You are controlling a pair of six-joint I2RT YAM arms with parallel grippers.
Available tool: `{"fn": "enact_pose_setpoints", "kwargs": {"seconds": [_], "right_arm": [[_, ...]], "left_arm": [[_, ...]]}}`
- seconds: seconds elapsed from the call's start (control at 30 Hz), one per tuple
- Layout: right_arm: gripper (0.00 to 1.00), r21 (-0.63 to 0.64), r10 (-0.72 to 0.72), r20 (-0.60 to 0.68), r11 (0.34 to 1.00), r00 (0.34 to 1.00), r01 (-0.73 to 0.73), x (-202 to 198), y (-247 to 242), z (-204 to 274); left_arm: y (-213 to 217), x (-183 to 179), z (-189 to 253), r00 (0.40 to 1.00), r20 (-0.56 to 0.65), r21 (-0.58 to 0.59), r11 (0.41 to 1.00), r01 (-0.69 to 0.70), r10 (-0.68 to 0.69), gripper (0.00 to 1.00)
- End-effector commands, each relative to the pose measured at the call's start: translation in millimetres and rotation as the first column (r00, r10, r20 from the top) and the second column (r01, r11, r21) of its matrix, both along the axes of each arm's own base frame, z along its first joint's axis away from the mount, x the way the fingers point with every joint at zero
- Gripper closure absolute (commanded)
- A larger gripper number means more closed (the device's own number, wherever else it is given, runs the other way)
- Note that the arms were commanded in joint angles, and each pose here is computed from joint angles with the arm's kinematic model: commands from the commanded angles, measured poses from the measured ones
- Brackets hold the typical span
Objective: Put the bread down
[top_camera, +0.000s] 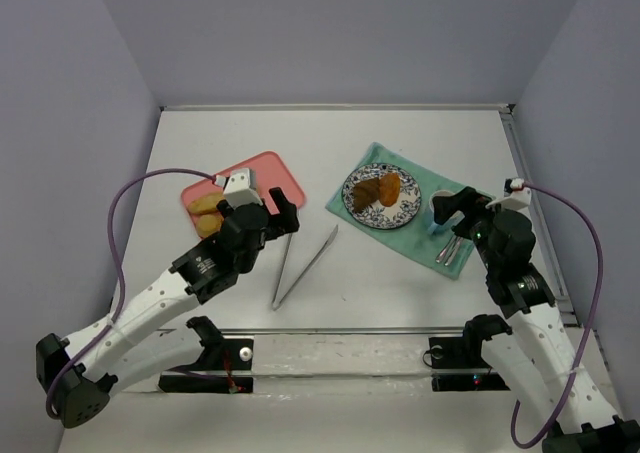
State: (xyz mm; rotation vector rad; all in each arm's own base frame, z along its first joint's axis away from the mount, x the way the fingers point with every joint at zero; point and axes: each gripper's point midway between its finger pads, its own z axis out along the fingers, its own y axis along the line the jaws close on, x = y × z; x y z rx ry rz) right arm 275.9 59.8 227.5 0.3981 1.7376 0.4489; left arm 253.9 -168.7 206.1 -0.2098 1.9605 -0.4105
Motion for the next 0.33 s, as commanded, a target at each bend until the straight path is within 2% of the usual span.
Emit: {"fn": "enact_pose_setpoints", "kwargs": {"seconds": [0.0, 0.17, 0.3], "right_arm": [[0.00, 0.019, -0.079, 0.013, 0.997, 0.997, 0.079, -0.2, -12.6, 8.3], [0.00, 0.012, -0.088, 0.018, 0.996, 0.996, 0.088, -1.1, -15.0, 8.0], [0.00, 0.007, -0.096, 0.021, 0.995, 0.995, 0.096, -1.1, -16.8, 8.3]], "left_arm": [[18.5, 14.8, 55.0, 0.978, 0.149, -0.086, 0.987, -0.132, 0.144, 0.01], [34.1, 23.2, 67.2, 0.952, 0.196, -0.069, 0.972, -0.224, 0.234, 0.01], [31.4, 28.8, 73.0, 0.951, 0.218, -0.062, 0.975, -0.211, 0.220, 0.01]]}}
